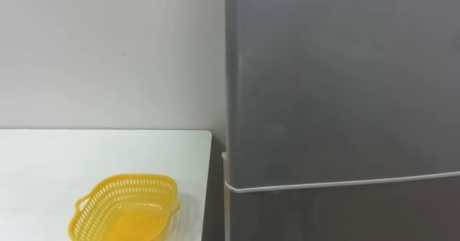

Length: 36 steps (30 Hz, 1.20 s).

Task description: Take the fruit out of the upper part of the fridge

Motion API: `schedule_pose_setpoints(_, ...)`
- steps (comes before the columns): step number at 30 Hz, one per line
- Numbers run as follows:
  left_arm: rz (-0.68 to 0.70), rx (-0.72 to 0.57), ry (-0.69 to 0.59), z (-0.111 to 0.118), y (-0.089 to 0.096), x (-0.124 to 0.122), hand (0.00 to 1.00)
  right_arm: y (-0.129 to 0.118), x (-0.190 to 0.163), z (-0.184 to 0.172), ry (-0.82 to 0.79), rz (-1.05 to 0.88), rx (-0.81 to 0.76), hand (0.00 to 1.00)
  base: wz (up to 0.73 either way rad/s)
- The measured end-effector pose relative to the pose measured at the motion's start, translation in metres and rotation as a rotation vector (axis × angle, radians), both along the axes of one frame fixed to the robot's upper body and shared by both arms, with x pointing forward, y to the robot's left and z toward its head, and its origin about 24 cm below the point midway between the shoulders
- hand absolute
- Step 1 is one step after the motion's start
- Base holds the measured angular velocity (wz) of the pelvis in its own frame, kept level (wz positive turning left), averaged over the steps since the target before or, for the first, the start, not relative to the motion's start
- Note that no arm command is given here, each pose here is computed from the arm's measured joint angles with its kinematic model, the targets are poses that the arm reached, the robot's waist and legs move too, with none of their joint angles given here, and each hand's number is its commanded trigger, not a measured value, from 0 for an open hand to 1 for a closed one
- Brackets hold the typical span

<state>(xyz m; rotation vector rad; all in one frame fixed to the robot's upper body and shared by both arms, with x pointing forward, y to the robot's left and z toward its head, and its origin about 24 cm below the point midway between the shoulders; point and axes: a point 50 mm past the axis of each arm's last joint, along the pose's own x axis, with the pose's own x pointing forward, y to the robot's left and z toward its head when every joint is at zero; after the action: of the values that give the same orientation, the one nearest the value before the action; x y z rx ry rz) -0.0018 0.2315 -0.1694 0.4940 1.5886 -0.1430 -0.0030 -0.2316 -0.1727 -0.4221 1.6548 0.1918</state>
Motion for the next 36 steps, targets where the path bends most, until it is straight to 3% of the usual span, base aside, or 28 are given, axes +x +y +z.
schedule_pose_setpoints(6, 0.024, 0.048, -0.046, 0.001, 0.002, 0.003, 0.0, 0.003, 0.0, -0.001, -0.001, 0.0, 0.008, 0.0, 0.03)
schedule_pose_setpoints(18, 0.338, 0.15, -0.194, 0.003, 0.008, 0.009, 0.0, 0.004, 0.008, -0.001, -0.022, 0.001, 0.007, 0.0, 0.01)
schedule_pose_setpoints(24, 0.581, 0.249, -0.456, 0.02, 0.033, 0.044, 0.0, -0.004, 0.017, 0.001, -0.075, -0.016, 0.003, 0.0, 0.02)
schedule_pose_setpoints(29, 0.749, 0.348, -0.789, 0.053, 0.058, 0.094, 0.0, -0.015, 0.026, 0.004, -0.126, -0.042, -0.005, 0.0, 0.02)
schedule_pose_setpoints(36, 0.784, 0.427, -1.179, 0.108, 0.074, 0.139, 0.0, -0.022, 0.033, 0.007, -0.187, -0.055, 0.006, 0.0, -0.05)
